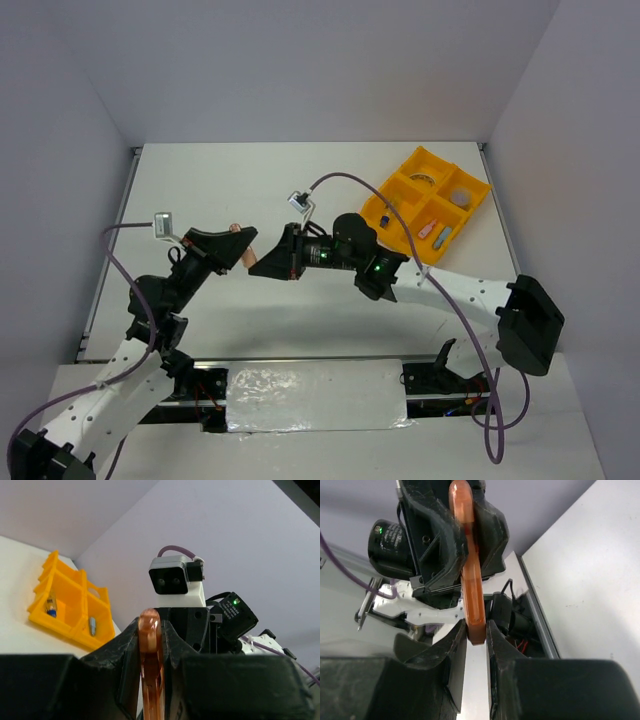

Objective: Sort the stationery into containers
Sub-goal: Close the pen cap on the pen.

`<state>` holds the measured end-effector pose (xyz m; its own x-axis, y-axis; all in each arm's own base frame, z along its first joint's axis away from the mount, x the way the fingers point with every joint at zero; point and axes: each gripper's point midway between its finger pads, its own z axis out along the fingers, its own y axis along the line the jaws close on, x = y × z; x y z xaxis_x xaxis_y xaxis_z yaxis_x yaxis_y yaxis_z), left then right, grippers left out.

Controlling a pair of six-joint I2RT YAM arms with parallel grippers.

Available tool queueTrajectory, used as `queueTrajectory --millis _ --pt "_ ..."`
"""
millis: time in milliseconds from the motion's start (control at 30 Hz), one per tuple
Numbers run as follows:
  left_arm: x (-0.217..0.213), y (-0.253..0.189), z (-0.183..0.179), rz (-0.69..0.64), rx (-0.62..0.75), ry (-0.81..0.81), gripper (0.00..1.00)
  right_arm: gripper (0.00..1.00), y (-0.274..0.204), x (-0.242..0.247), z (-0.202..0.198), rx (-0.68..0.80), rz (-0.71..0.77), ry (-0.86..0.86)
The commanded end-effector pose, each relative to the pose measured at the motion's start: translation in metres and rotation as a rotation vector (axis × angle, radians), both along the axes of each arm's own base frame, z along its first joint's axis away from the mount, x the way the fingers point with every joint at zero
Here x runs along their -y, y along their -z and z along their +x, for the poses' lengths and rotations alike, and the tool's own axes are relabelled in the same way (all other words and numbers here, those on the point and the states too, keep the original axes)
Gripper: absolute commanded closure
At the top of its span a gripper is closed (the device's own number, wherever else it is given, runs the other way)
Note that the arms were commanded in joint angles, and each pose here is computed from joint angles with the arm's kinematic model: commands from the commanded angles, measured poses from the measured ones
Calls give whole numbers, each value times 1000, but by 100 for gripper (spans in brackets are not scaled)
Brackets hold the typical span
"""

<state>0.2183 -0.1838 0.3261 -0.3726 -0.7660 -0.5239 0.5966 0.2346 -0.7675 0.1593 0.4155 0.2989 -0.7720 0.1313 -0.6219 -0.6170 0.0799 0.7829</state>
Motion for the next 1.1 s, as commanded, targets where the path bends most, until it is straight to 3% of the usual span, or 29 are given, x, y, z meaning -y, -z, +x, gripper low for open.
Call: queueTrajectory --millis 0,133,200,400,633,667,833,1067 --pt "29 52 -30 178 -37 209 82 100 -120 9 55 210 259 240" --pt "30 58 -32 213 -34 218 78 100 -131 7 62 248 291 218" --pt "29 50 -33 233 -3 210 69 100 -129 1 47 315 296 141" --pt "23 23 -32 298 67 160 60 100 -97 8 25 349 343 57" --pt "12 -13 -28 335 109 70 9 100 -66 10 20 349 254 52" --pt "10 -16 -26 341 108 49 6 100 -62 11 22 347 242 57" --pt "-7 -44 -18 383 139 -77 3 100 -47 16 11 336 231 18" --pt "-6 -67 -29 387 250 -65 9 100 -41 30 -12 379 217 -56"
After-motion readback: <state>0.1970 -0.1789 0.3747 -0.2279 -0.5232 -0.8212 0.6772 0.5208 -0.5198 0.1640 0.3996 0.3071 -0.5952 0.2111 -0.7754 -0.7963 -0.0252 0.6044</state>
